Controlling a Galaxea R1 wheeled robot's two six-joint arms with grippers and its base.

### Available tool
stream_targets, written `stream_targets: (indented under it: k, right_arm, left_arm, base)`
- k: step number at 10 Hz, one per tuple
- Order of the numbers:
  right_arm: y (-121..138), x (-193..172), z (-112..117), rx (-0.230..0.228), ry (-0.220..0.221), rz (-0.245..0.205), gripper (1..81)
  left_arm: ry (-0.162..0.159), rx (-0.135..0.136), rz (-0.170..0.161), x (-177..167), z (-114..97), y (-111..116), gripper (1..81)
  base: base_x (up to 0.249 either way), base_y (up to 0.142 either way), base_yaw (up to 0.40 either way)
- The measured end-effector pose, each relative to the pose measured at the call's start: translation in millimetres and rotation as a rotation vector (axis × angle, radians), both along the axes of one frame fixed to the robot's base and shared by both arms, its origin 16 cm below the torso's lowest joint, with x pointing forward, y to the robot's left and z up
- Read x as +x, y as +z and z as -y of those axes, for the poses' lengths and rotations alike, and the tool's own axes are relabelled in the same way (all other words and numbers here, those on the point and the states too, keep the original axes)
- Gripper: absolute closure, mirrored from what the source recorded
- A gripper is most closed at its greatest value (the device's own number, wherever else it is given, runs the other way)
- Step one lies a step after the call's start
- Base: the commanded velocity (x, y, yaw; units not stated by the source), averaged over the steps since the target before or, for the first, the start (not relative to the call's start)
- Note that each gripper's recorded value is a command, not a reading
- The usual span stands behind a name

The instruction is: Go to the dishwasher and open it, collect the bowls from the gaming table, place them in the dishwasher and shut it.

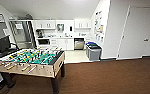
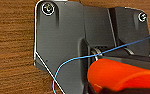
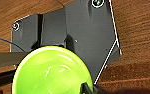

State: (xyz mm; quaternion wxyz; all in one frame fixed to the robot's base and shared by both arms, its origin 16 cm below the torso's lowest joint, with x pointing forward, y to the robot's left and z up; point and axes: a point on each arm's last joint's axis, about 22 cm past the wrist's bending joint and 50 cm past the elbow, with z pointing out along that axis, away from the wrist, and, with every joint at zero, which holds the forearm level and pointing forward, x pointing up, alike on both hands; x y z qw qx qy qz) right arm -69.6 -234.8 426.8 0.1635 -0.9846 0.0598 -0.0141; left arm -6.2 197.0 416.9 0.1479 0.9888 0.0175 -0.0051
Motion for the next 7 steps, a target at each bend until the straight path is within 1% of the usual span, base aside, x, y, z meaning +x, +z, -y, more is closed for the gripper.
stream_targets:
  k: [7]
  right_arm:
    - [0.0,0.8,0.0,0.000,0.001,0.001,81.1]
  left_arm:
    - [-0.001,0.000,-0.001,-1.2,-0.2,-0.1,81.1]
  base:
    - [0.183,0.000,0.000]
